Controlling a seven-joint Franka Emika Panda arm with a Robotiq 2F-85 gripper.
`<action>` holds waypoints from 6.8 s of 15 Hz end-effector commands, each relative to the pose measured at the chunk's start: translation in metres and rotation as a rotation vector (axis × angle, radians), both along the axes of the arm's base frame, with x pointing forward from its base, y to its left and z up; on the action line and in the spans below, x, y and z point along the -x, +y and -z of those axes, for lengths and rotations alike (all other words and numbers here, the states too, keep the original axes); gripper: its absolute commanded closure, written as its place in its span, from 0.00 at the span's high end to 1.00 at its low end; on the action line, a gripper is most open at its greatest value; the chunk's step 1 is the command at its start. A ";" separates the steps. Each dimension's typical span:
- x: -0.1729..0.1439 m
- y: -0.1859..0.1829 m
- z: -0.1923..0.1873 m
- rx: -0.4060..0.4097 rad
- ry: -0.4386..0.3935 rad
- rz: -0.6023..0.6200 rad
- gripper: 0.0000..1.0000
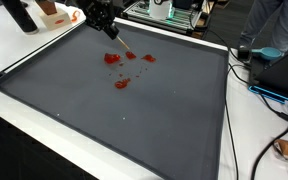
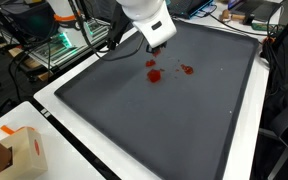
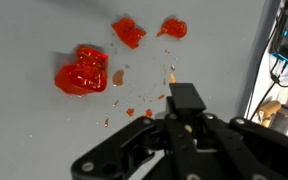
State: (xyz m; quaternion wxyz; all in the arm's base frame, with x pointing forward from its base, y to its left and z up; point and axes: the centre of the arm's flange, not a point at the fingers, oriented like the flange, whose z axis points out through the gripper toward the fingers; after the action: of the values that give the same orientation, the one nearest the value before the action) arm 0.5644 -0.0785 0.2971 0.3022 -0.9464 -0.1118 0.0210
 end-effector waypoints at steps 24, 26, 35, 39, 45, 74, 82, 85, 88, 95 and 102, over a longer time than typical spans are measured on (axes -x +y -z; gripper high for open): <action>-0.016 -0.003 0.055 -0.089 0.053 0.001 0.03; -0.016 -0.003 0.055 -0.089 0.051 0.002 0.03; -0.017 -0.001 0.034 -0.039 0.079 0.057 0.03; -0.017 0.005 0.017 0.013 0.103 0.092 0.03; -0.015 0.025 -0.007 0.153 0.156 0.114 0.03; -0.040 0.073 -0.042 0.806 0.077 0.423 0.03; -0.047 0.078 -0.012 1.152 0.069 0.644 0.03; -0.048 0.080 0.001 1.250 0.087 0.679 0.03; -0.050 0.084 0.012 1.320 0.100 0.694 0.03; -0.056 0.091 0.044 1.438 0.118 0.688 0.03; -0.060 0.093 0.070 1.484 0.133 0.696 0.03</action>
State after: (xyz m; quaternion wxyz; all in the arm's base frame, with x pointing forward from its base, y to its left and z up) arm 0.6184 0.0129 0.2364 -0.3857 -0.8879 0.2455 0.0511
